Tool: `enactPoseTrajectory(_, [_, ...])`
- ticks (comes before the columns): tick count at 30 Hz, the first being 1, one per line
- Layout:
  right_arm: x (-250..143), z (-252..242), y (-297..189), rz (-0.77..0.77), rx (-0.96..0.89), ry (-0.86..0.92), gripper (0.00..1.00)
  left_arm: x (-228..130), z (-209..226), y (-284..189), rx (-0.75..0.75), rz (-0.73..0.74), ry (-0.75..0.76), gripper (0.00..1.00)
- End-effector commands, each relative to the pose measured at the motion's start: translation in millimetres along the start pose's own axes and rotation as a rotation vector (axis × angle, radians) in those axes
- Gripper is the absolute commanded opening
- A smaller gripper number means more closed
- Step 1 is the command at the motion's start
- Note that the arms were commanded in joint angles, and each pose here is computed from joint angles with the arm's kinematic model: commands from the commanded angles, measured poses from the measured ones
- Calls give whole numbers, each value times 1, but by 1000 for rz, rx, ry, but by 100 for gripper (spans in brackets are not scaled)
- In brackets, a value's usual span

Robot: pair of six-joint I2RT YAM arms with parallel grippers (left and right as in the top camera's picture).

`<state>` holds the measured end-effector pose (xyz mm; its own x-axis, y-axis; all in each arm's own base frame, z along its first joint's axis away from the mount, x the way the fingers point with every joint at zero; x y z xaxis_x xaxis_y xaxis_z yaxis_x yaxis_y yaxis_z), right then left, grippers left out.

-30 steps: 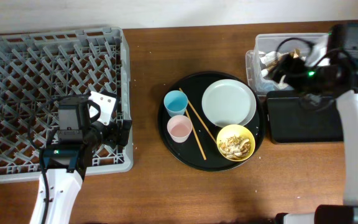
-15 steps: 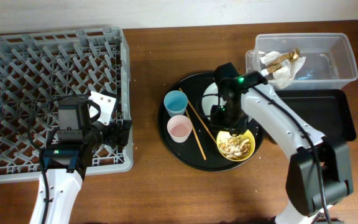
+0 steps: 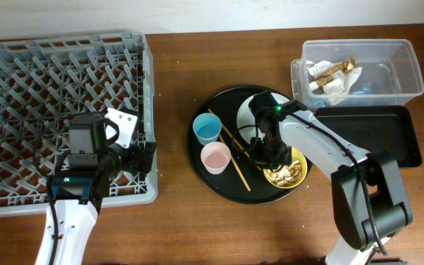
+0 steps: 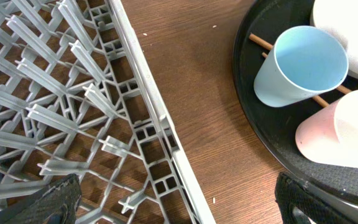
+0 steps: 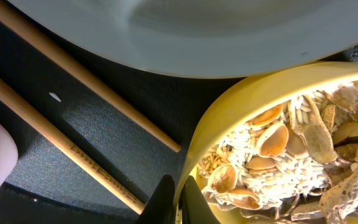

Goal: Sort waste into correct bins and load items into the dishwasher rack
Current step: 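Grasp the yellow bowl rim with the right gripper, then tip the yellow bowl over the black tray to dump food scraps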

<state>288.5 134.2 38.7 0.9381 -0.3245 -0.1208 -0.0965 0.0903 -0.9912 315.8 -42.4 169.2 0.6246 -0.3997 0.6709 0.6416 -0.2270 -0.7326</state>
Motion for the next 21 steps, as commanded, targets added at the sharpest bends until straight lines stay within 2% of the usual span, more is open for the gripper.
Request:
enactPoseTrajectory(1, [-4,-4,3,13,-22,5,4,7,3,-3,9,-18,14,99])
enactPoseTrajectory(4, [2,-1,-44,-11,3,-22,4,7,3,-3,9,-18,14,99])
enactPoseTrajectory(7, [12,2,-118,-98,102,-132,4,8,3,-3,9,-18,14,99])
enactPoseTrajectory(9, [27,-16,-165,-169,149,-143,4,7,3,-3,9,-18,14,99])
enactPoseTrajectory(12, [44,-55,-179,-201,148,-188,4,7,3,-3,9,-18,14,99])
enactPoseTrajectory(14, [54,-87,-181,-194,153,-118,4,7,3,-3,9,-18,14,99])
enactPoseTrajectory(16, [65,-93,-193,-231,350,-238,4,8,3,-3,9,-18,14,99])
enactPoseTrajectory(21, [87,-127,-218,-356,635,-234,4,7,3,-3,9,-18,14,99])
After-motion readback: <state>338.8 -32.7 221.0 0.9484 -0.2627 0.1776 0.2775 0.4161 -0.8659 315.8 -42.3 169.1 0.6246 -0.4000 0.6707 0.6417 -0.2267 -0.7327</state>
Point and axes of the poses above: each gripper's point midway between its finger pads, its own y axis out along the fingers, its own z axis along the line the jaws close on, x = y × z, the point moved 1 cm from there along -y, back along the fingers, and after that the axes turned 10 degrees about y, right-handed, at the moved point
